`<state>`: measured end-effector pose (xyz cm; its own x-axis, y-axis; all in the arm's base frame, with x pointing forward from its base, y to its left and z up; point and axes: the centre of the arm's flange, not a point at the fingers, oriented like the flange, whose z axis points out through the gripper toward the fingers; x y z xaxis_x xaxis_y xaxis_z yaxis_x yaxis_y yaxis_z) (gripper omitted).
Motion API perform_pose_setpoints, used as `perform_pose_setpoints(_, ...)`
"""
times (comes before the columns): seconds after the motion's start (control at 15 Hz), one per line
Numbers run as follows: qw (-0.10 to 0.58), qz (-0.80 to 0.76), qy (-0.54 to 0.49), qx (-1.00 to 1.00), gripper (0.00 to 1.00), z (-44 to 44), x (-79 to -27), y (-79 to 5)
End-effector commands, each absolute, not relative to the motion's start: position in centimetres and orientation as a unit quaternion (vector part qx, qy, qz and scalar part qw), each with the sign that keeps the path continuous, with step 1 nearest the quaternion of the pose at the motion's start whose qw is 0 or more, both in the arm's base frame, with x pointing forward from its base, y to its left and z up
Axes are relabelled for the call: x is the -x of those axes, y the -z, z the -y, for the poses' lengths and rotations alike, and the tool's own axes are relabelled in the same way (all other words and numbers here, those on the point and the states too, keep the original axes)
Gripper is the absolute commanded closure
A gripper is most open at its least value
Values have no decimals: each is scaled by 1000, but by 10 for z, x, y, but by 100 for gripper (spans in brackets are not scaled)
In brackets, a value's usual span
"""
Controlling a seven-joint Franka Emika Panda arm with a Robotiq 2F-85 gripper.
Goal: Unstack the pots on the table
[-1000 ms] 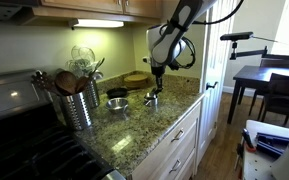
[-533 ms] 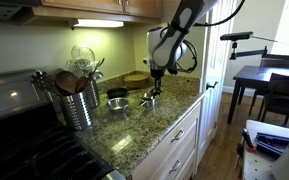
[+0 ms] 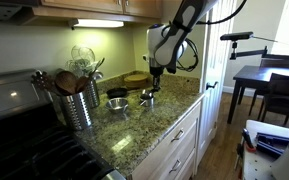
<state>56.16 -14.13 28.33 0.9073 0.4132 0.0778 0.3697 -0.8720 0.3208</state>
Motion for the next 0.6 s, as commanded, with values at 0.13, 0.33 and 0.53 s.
perform_pose_setpoints(0.13, 172, -189, -93, -962, 92, 132, -543, -302)
perform_pose_setpoints(0.33, 177, -188, -93, -962, 92, 131, -540, -304)
perform_pose_setpoints(0.53, 183, -185, -96, -961, 92, 131, -538, -309)
